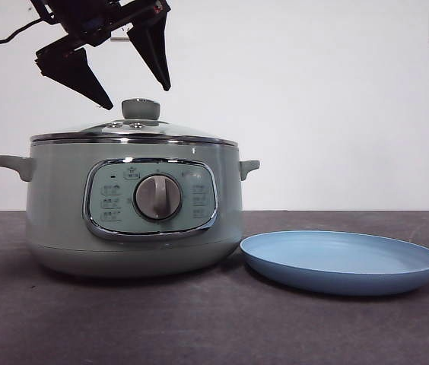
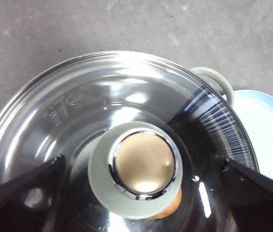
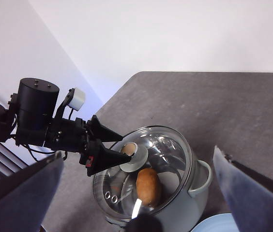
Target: Take the potato out from the steamer,put the potato on the plate,close the lid
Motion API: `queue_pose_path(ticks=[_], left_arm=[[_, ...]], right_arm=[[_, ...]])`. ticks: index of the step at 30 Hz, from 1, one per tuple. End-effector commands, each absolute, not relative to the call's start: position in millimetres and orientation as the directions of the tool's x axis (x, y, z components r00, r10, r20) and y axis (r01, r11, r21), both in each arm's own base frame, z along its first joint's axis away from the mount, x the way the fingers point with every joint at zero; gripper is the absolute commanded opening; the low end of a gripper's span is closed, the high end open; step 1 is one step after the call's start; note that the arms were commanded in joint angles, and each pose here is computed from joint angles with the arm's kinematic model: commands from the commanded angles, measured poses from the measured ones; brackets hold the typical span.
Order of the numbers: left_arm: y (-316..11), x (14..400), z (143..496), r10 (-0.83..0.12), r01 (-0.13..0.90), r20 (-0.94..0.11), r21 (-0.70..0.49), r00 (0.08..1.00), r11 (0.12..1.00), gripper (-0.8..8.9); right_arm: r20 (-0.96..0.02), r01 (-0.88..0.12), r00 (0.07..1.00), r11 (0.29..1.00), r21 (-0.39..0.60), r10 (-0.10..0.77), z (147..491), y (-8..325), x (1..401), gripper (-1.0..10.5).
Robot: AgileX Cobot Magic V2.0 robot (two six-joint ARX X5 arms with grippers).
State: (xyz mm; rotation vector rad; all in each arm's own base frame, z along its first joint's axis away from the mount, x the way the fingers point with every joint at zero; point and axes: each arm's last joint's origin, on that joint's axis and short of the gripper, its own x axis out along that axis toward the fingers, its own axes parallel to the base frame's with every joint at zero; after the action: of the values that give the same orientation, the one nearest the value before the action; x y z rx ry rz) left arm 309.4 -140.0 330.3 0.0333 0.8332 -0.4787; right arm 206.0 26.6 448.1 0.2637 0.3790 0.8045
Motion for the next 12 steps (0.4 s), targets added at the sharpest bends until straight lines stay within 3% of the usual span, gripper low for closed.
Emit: queue_pose_path(ticks=[1,12], left_arm=[[-142.3,310.2,329.4,-0.391,0.433,-0.720,-0.140,0.574,0.891,4.29],[-144.5,315.9,320.0,-0.367,0.435,-0.742,-0.113,0.561,0.893,4.26]], right_arm=[[-0.229,-0.650,0.633,0.669,0.361,0.739,449.2,26.8,205.4,6.3],[-0.235,-0.647,0.631,0.669,0.367,0.739,448.4,26.8,205.2,6.3]])
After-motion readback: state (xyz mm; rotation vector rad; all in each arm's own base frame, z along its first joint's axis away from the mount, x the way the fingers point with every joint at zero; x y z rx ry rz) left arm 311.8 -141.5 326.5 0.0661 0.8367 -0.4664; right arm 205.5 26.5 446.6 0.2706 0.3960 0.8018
